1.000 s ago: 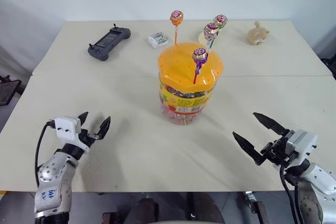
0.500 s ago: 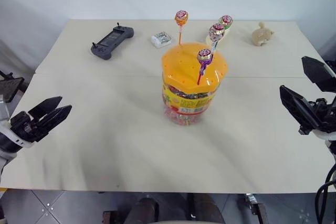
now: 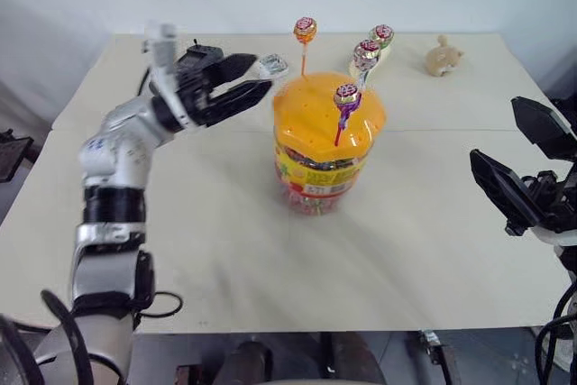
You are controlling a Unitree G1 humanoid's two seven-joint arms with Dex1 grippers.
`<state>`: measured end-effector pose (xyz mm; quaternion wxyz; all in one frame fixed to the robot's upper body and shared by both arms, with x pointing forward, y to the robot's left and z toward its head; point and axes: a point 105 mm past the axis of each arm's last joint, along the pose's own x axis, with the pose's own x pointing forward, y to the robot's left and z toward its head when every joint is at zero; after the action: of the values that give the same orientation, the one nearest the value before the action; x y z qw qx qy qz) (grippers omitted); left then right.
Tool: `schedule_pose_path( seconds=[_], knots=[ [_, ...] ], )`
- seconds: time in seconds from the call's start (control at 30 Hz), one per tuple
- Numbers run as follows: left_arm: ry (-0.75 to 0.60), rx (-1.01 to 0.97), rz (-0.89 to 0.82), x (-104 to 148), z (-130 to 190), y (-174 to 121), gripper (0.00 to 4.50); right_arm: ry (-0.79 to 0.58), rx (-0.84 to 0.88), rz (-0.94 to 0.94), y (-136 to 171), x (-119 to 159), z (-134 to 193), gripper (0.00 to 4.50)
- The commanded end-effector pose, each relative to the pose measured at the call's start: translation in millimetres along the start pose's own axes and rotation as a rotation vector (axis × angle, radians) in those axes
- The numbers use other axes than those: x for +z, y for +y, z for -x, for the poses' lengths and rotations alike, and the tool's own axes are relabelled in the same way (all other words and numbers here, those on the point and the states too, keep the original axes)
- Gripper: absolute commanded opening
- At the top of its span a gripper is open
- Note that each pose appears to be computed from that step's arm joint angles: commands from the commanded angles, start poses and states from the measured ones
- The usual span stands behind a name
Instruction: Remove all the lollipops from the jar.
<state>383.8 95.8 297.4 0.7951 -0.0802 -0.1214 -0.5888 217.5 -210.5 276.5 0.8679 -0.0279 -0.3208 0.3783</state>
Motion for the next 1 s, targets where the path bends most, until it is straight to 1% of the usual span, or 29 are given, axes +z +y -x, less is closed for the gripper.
schedule_pose_path(
  seconds=[0.03,0.1,0.17,0.27,0.33,0.53,0.57,0.7,0.77,0.83,0.9,0.97,1.0],
  knots=[
    [0.005,0.036,-0.032,5.6,-15.1,10.8,4.47,-0.025,-0.006,0.052,5.3,11.4,-1.4,4.5],
    [-0.027,0.009,-0.01,9.6,-24.8,9.2,4.08,-0.028,-0.022,0.061,7.0,13.2,-0.8,4.5],
    [-0.036,-0.026,0.013,10.6,-28.9,5.6,3.57,-0.028,-0.035,0.065,8.9,14.2,0.1,4.5],
    [-0.02,-0.057,0.006,9.1,-30.6,2.2,2.61,-0.02,-0.053,0.064,10.8,12.5,2.7,4.5],
    [-0.04,-0.097,0.018,13.2,-31.7,-2.9,1.96,-0.017,-0.059,0.064,11.5,11.2,3.4,4.5],
    [-0.093,-0.109,0.008,28.6,-39.1,-3.6,0.07,-0.023,-0.077,0.066,9.5,7.1,2.6,4.5],
    [-0.102,-0.108,0.007,30.2,-39.1,-3.3,0.03,-0.024,-0.079,0.065,9.5,6.4,2.7,4.5],
    [-0.246,-0.095,0.043,51.4,-33.5,0.0,0.03,-0.033,-0.085,0.054,9.1,3.9,2.3,4.5],
    [-0.354,-0.106,0.088,68.7,-19.3,1.1,0.03,-0.041,-0.079,0.047,9.3,3.4,0.3,4.5],
    [-0.428,-0.076,0.101,80.0,-0.9,6.3,0.03,-0.048,-0.07,0.038,9.6,2.7,-1.3,4.5],
    [-0.439,-0.05,0.112,82.6,16.9,9.6,0.03,-0.05,-0.063,0.034,9.7,2.1,-2.3,4.5],
    [-0.353,-0.008,0.076,70.2,39.0,11.2,0.03,-0.047,-0.055,0.026,9.3,1.1,-2.8,4.5],
    [-0.316,0.01,0.06,64.6,45.0,11.7,0.03,-0.046,-0.052,0.023,8.9,0.6,-2.8,4.5]
  ],
)
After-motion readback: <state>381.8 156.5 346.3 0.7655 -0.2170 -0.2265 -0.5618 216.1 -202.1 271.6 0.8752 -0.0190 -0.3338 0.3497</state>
